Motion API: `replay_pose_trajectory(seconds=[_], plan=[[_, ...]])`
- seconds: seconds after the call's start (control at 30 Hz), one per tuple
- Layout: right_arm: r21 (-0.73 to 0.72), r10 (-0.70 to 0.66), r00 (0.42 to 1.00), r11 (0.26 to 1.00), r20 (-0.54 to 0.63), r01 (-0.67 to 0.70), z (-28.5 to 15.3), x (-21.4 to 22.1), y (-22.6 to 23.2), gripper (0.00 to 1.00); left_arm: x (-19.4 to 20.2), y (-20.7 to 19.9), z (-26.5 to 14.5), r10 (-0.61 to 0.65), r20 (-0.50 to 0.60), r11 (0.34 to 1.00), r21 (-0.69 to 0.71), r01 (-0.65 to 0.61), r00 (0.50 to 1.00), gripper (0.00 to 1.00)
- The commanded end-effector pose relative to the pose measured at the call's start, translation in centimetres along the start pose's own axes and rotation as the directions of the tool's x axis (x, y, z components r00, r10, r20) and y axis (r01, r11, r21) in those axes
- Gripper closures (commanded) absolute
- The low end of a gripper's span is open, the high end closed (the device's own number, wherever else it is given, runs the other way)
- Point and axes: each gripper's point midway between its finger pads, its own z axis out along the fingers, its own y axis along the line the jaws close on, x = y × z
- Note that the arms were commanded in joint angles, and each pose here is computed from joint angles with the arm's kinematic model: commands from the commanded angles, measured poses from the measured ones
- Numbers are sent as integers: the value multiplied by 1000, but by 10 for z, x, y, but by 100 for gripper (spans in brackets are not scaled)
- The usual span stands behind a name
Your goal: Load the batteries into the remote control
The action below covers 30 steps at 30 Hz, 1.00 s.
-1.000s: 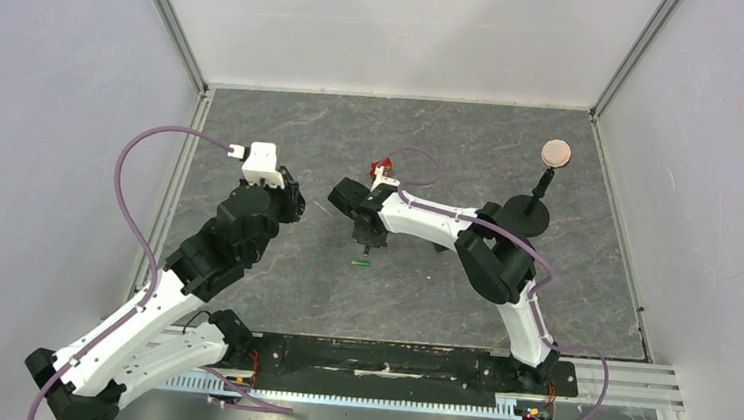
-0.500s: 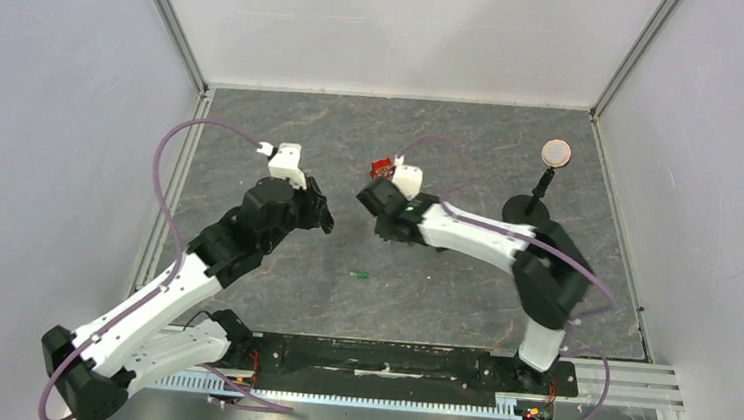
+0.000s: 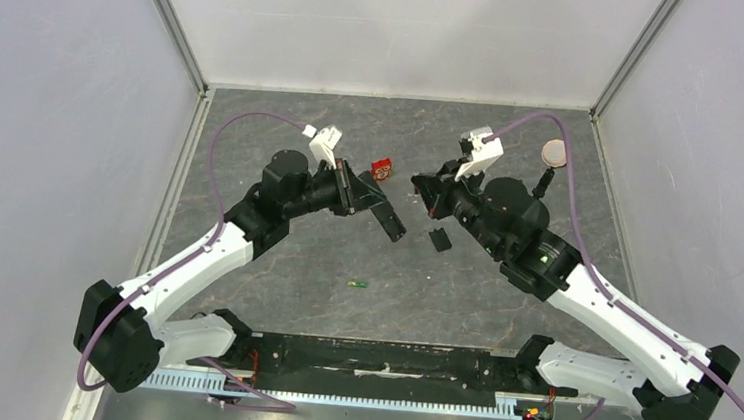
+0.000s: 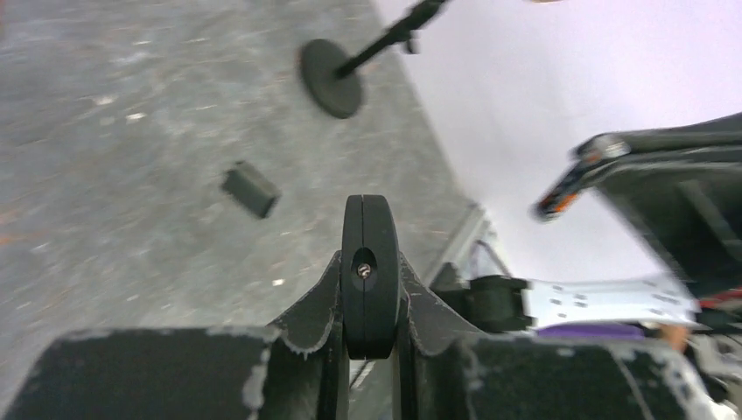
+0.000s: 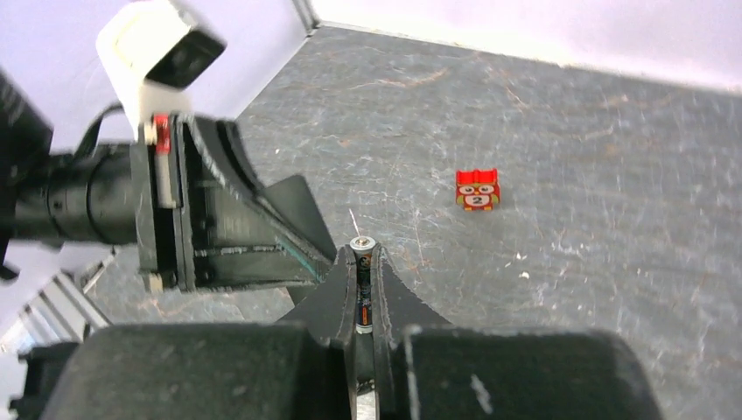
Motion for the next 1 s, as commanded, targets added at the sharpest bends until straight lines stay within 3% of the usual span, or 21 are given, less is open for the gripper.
replay_pose_trajectory(seconds=[0.0,0.27,0.97], plan=[[-219,-206,978,953,38,209,-14,4,28,100,-31,-91,-17,-47,16,923,383,37,999,98],[-422,-336,937,839,93,343,-37,-1,59,100,-35,-116,-30,-18,7,875,483,13,1000,98],[-456,-370,920,801,133,388,-59,-11,62,100,-53,-134,-38,-57,39,834,551,26,998,98]])
